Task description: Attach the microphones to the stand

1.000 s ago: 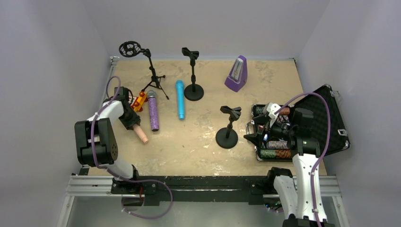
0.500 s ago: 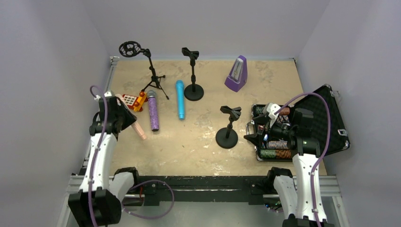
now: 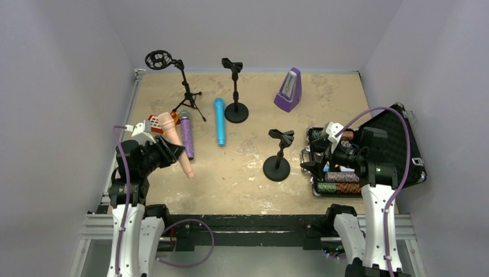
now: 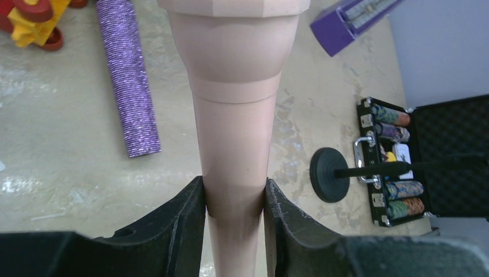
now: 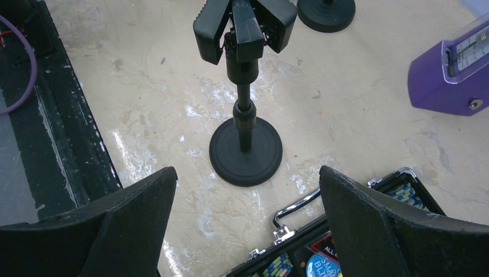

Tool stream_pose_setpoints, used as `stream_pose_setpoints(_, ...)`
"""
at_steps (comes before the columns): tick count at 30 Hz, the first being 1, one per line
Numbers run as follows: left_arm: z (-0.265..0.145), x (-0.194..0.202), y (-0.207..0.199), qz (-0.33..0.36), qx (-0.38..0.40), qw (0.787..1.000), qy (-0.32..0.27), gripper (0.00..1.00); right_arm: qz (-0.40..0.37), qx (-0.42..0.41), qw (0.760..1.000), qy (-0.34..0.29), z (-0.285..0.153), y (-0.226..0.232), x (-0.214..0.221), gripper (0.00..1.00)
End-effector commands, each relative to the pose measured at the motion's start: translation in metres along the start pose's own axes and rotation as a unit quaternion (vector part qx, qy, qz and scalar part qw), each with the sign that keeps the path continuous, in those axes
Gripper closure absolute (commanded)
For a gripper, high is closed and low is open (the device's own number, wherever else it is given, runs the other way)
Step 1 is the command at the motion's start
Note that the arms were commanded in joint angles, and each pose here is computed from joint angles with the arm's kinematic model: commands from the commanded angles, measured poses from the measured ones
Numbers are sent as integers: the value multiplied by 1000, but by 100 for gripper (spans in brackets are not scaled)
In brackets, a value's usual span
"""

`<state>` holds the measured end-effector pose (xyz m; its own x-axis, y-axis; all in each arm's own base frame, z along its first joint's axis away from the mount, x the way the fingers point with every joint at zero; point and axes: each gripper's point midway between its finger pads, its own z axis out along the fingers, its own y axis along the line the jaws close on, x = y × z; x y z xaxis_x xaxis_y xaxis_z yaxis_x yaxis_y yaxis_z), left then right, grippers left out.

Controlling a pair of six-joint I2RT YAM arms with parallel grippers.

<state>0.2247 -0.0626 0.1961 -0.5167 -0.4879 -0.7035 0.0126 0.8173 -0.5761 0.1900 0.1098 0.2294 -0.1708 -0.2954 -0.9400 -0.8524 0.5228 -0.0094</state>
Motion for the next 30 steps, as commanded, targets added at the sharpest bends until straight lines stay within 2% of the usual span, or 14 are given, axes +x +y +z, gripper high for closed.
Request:
stream_pose_setpoints(1, -13, -8, -43, 57, 107, 992, -28, 100, -7, 7, 1000, 28, -10, 4, -2, 3)
stream_pose_setpoints(15, -44, 0, -99, 89, 241, 966, -35, 100, -4, 21, 996, 84, -33, 21, 1, 3)
stream_pose_setpoints(30, -63, 2, -124, 93, 306, 947, -38, 100, 9, -11, 996, 94, -39, 35, -8, 5)
